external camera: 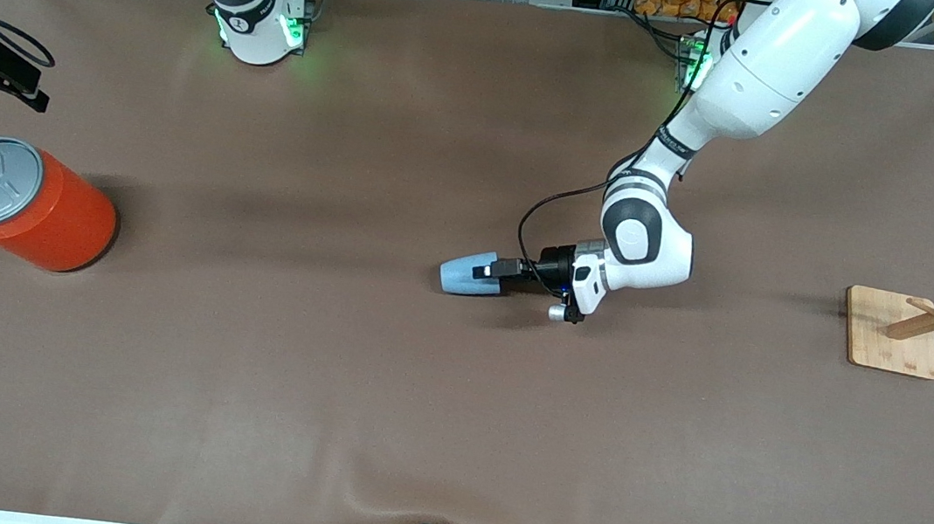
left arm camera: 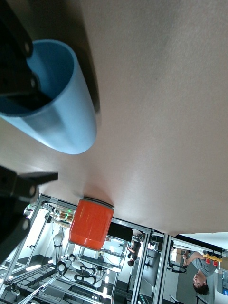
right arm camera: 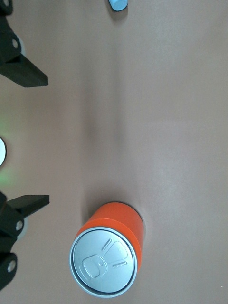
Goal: Flip cup
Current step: 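Grasp the blue cup's base with the left gripper while the right retracts, then lift the blue cup with the left gripper and rotate it upright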
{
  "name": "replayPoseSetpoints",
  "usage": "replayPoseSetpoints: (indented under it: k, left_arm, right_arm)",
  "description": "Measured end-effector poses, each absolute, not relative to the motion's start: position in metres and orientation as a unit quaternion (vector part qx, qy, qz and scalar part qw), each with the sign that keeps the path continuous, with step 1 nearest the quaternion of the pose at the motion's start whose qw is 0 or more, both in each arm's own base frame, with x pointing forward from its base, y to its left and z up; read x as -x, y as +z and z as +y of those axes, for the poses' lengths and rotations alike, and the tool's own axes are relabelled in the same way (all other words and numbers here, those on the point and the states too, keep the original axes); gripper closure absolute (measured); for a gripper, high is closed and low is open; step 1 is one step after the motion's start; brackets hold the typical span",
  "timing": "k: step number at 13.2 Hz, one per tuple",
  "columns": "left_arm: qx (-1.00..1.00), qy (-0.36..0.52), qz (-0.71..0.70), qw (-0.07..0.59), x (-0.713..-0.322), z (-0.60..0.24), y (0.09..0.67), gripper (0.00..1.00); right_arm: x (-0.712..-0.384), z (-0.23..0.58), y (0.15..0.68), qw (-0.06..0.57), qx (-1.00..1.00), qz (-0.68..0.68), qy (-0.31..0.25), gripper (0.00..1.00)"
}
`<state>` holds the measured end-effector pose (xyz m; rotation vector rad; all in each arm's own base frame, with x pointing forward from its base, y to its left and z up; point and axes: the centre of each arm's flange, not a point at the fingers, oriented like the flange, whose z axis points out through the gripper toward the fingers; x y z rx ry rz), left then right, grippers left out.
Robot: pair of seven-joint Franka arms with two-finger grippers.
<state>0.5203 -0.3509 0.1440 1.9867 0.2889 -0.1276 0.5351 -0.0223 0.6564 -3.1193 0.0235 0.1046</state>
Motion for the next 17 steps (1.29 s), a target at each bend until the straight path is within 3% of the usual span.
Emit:
replayPoseSetpoints:
  k: [4,9,12,17]
  left_arm:
    - [-0.830,-0.054,0.122,0.542,-0.522,-0.353,0.145,0.93]
    - [-0.825,-0.042,0.136,0.547,-0.540,-0.343,0.158,0.94]
    - [-0.829,-0.061,0.145,0.536,-0.565,-0.347,0.219,0.94]
    - [-0.878,-0.064,0.129,0.457,-0.594,-0.323,0.327,0.94]
  right_arm:
    - [-0.534,-0.047,0.653,0.011,0.999,0.030,0.037,0.00]
    - [-0.534,-0.063,0.645,0.013,0.999,0.027,0.039,0.00]
    - [-0.534,-0.062,0.642,0.013,0.998,0.036,0.042,0.00]
    - [-0.532,-0.050,0.646,0.011,0.997,0.068,0.041,0.00]
